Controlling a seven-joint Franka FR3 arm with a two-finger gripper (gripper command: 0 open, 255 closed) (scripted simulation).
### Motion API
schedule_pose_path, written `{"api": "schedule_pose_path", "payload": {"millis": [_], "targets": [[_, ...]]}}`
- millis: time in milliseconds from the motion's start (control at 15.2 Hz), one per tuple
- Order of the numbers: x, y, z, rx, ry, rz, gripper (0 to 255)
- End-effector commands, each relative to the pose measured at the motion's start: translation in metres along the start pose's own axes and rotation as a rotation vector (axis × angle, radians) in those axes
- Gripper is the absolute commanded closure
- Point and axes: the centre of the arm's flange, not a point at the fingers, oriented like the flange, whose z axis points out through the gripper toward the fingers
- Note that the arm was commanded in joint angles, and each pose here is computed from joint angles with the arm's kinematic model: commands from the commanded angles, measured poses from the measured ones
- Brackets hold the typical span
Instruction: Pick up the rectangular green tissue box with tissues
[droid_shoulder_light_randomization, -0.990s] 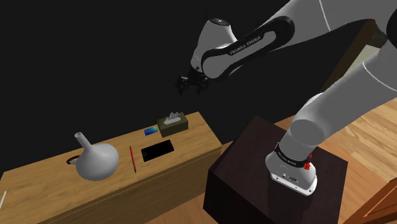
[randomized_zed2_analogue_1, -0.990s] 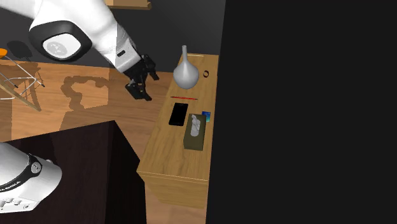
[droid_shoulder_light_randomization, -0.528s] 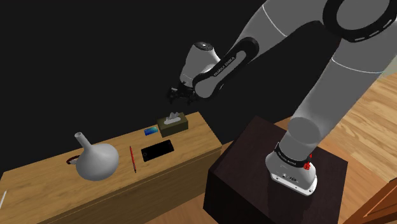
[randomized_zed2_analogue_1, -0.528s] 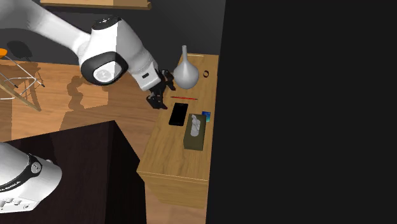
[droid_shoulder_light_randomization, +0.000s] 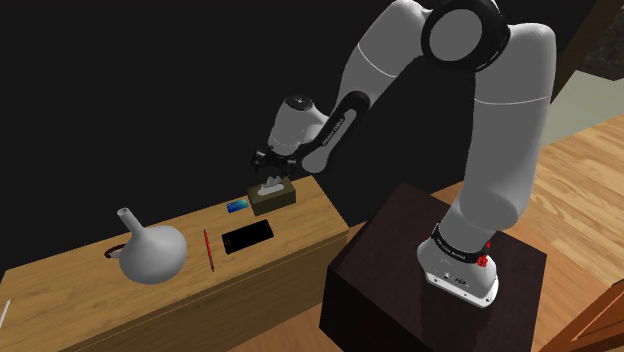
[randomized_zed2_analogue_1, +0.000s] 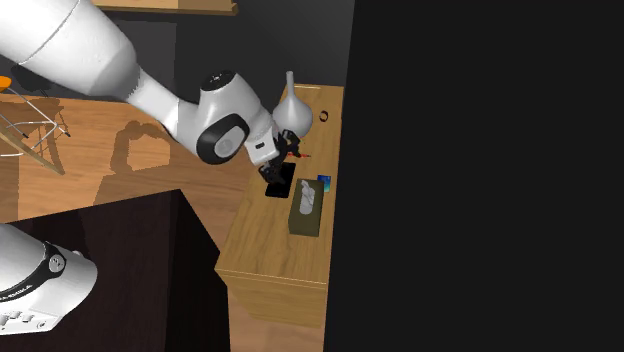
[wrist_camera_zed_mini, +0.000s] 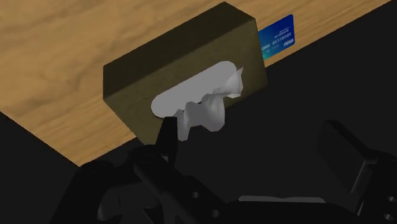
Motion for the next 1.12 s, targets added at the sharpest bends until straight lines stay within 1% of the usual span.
{"api": "schedule_pose_path", "payload": {"millis": [0,198,660,858,924,1056], "targets": [[0.002,-0.007,0.026,0.002,0.008,0.049,0],[0.008,-0.014,0.064,0.007,0.017,0.120,0],[0.001,-0.002,0.098,0.006,0.017,0.120,0],[0.001,-0.001,0.101,0.006,0.017,0.120,0],[0.001,-0.001,0.101,0.006,0.017,0.120,255],[0.001,-0.001,0.101,0.006,0.017,0.120,255]]}}
